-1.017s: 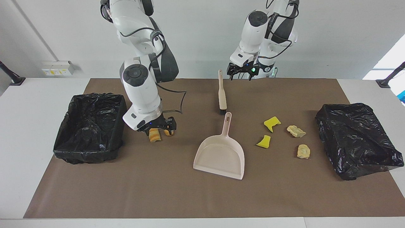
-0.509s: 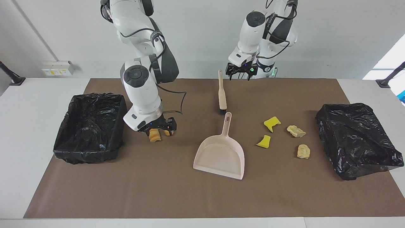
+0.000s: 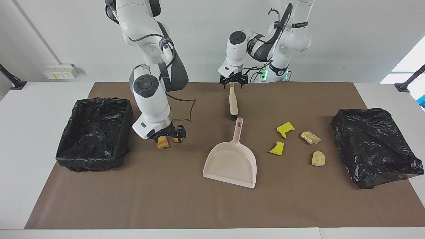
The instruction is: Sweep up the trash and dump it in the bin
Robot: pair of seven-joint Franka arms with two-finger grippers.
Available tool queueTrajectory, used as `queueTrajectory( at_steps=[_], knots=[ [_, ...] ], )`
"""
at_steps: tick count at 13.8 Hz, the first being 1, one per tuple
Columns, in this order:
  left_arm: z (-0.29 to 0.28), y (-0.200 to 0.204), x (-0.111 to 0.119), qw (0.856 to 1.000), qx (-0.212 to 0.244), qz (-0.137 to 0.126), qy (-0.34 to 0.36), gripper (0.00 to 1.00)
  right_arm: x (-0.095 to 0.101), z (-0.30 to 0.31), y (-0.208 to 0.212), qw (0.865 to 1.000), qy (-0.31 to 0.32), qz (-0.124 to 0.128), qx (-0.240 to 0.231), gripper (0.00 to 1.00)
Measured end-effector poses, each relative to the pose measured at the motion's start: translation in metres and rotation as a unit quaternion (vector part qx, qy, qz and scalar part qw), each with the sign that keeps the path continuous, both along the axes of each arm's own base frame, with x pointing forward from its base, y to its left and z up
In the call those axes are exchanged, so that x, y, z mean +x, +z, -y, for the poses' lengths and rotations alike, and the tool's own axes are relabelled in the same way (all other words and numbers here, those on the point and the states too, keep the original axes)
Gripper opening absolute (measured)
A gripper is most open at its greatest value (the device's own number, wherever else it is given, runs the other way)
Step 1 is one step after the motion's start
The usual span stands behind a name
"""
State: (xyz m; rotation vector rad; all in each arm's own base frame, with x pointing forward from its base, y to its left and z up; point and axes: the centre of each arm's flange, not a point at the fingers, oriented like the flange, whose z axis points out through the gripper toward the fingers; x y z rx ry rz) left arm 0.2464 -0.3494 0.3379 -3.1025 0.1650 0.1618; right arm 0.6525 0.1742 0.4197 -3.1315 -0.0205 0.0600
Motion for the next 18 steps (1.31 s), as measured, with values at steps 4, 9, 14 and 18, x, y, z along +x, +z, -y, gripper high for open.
queueTrajectory(
  at_steps=[4, 9, 14, 18],
  knots=[
    [0.0, 0.0, 0.0, 1.0, -0.001, 0.0, -0.003, 0.95, 0.0, 0.0, 0.0, 1.0, 0.0, 0.0, 0.0, 1.0],
    [0.001, 0.0, -0.003, 1.0, 0.003, -0.003, -0.01, 0.52, 0.0, 0.0, 0.0, 1.0, 0.0, 0.0, 0.0, 1.0],
    [-0.002, -0.002, -0.005, 1.0, 0.012, -0.012, -0.02, 0.26, 0.0, 0.0, 0.0, 1.0, -0.001, 0.0, 0.0, 1.0],
    [-0.007, -0.001, 0.0, 1.0, 0.018, -0.02, -0.011, 0.26, -0.003, -0.017, 0.002, 1.0, -0.019, 0.007, 0.002, 1.0]
  ],
)
